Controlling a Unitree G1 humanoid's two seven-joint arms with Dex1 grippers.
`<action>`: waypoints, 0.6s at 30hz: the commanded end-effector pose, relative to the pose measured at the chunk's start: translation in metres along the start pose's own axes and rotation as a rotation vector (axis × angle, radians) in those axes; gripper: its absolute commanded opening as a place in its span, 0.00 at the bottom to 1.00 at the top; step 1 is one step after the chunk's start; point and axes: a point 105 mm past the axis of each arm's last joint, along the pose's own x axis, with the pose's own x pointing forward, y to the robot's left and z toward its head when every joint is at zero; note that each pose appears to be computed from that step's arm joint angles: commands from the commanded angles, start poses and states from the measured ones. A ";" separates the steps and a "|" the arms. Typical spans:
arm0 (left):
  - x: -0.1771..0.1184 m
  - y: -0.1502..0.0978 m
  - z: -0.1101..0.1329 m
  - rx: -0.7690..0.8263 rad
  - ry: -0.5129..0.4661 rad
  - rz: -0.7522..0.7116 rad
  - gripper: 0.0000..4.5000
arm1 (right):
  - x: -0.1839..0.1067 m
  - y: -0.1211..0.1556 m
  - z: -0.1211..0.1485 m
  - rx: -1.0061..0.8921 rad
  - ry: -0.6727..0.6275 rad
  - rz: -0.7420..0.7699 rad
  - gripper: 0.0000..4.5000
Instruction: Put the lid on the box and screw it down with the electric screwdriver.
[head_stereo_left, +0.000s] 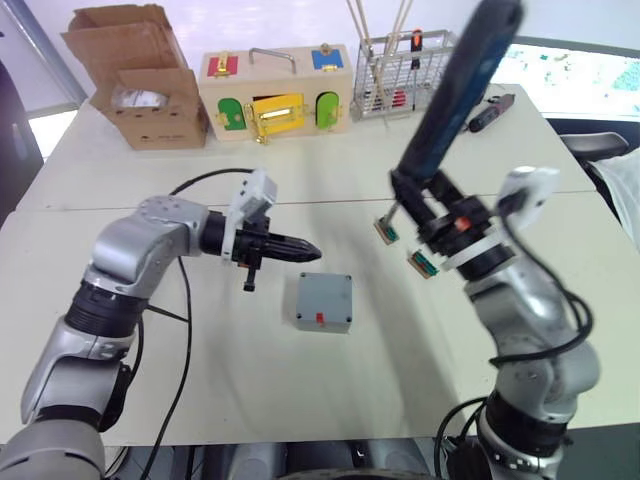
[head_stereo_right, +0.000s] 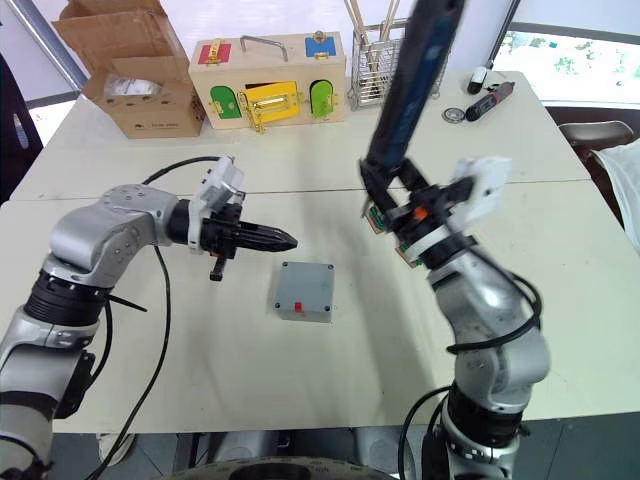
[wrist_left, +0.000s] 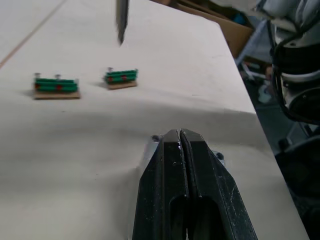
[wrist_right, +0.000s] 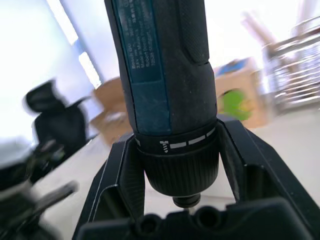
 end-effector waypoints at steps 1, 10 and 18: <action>0.011 -0.008 -0.006 0.083 0.051 -0.032 0.00 | -0.011 0.024 0.008 -0.081 -0.060 0.146 0.39; 0.019 -0.005 -0.031 0.109 0.111 0.025 0.00 | -0.015 0.037 -0.010 -0.017 -0.035 0.184 0.39; 0.026 -0.001 -0.048 0.143 0.182 0.055 0.00 | -0.010 0.038 -0.025 0.011 -0.019 0.186 0.39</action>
